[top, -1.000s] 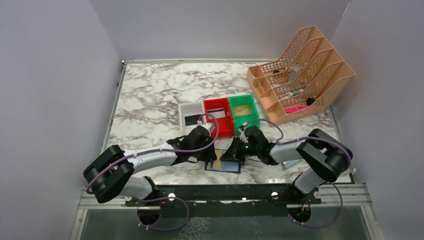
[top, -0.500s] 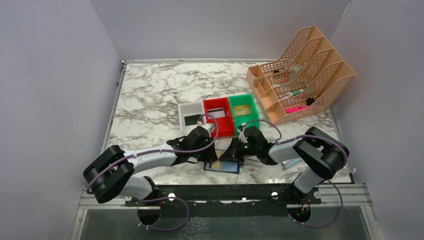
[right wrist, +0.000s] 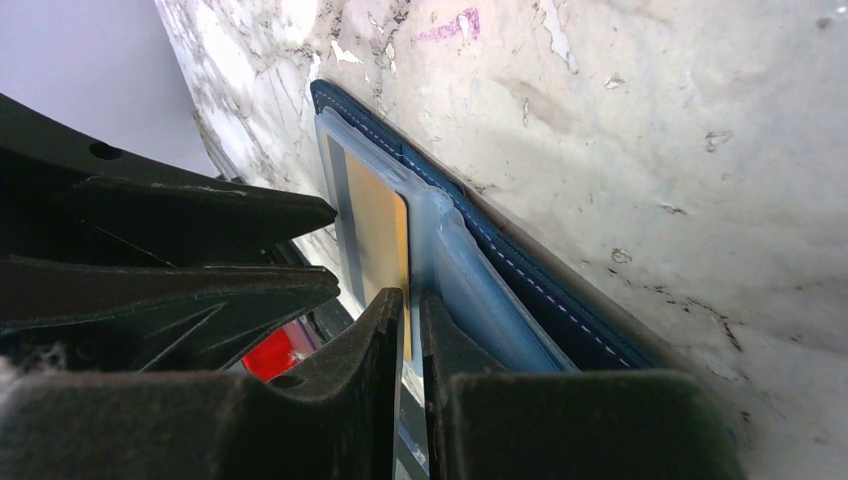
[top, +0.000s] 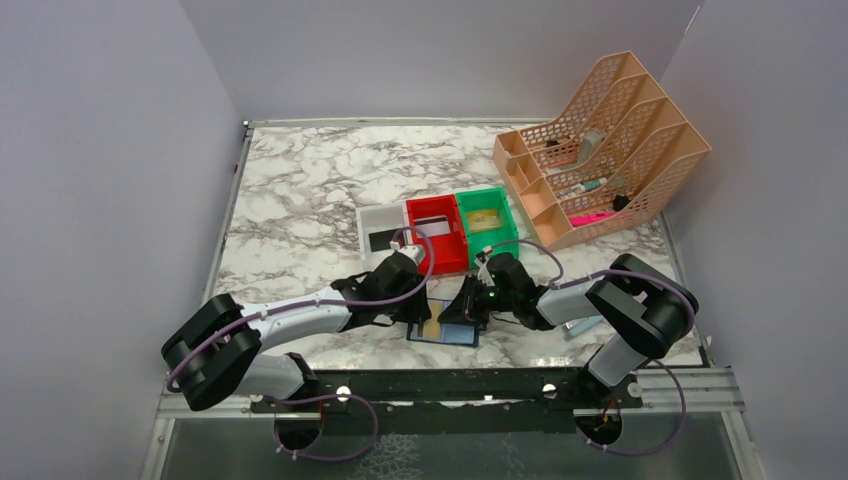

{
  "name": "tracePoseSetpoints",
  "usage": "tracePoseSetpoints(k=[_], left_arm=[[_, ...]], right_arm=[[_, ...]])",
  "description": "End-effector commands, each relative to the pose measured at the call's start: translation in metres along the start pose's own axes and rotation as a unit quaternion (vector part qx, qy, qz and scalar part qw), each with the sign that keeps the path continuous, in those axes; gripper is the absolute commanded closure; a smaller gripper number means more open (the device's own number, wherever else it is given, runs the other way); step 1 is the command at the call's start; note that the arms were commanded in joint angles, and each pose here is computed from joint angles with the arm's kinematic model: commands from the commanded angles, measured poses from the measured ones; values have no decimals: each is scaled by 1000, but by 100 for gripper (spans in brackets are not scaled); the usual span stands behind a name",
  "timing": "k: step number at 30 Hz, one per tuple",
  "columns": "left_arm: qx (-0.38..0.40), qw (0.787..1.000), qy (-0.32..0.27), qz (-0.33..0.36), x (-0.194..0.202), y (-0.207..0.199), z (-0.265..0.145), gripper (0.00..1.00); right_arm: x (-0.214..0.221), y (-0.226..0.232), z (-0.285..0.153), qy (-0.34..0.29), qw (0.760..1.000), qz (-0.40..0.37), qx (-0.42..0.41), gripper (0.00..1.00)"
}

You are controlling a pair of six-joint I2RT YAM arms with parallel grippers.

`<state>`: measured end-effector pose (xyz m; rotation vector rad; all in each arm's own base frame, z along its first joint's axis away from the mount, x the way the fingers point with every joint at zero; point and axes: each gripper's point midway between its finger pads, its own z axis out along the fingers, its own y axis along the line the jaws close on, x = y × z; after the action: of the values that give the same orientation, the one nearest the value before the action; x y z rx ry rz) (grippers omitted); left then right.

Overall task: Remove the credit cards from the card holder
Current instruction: Remove the credit card from the card holder.

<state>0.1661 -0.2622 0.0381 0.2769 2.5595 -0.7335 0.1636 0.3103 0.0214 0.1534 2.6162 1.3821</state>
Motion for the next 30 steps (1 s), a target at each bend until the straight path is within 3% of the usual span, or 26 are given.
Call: tracePoseSetpoints(k=[1, 13, 30], left_arm=[[-31, 999, -2, 9, -2, 9, -2, 61], [-34, 999, 20, 7, 9, 13, 3, 62], [7, 999, 44, 22, 21, 2, 8, 85]], right_arm=[[-2, -8, 1, -5, 1000, 6, 19, 83], [-2, -5, 3, -1, 1000, 4, 13, 83], [-3, 16, 1, 2, 999, -12, -34, 83]])
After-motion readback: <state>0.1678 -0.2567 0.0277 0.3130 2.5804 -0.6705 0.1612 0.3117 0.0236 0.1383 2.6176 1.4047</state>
